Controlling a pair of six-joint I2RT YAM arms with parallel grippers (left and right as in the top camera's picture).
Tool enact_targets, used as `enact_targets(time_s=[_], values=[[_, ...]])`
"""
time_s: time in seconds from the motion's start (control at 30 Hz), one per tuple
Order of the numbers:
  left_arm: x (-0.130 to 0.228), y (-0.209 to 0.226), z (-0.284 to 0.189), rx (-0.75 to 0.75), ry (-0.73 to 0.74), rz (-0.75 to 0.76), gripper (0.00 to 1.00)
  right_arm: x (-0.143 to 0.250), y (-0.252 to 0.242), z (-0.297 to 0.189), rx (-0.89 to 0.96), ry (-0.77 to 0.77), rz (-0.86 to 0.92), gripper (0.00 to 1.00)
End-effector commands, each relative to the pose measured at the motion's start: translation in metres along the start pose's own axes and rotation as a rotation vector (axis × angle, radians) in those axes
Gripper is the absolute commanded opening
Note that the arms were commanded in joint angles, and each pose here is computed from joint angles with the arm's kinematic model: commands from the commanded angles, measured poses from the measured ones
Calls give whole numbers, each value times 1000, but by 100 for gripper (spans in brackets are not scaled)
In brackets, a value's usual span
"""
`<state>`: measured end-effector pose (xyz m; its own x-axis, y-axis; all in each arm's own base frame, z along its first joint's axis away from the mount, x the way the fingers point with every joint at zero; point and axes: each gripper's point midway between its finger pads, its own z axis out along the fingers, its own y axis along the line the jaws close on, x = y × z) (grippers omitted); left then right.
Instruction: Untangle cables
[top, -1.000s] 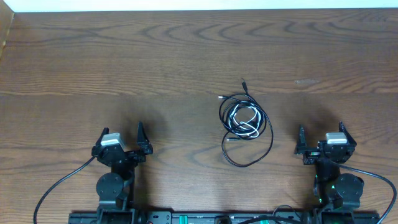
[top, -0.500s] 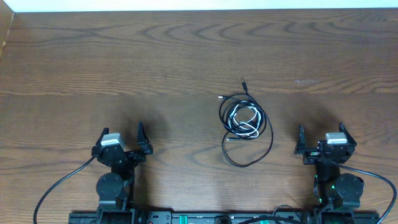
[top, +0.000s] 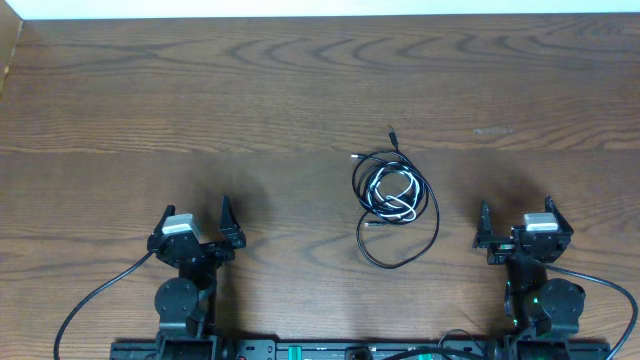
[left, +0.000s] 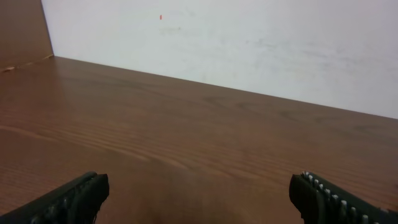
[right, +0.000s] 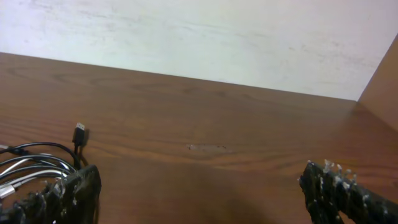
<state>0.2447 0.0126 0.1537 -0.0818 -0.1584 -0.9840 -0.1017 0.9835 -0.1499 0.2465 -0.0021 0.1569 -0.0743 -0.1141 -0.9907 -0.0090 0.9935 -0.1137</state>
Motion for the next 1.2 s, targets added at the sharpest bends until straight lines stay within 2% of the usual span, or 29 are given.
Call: enact_targets(time_s=[0.0,0.57,0.77,0.97,1.17], values=[[16,6,0,-30,51,24,98,0,1,0,-8,-1,11,99],[16,6,0,-30,51,23,98,0,1,0,-7,-2,12,99],[14,6,0,-31,46,-47,98,-1,1,0,-7,-4,133,99],[3,5,-4,-38,64,-178,98,-5,1,-3,-8,13,222,99],[-22,-8,-8,-5,137,-180,98,-22,-1,-9,-9,88,236,99]])
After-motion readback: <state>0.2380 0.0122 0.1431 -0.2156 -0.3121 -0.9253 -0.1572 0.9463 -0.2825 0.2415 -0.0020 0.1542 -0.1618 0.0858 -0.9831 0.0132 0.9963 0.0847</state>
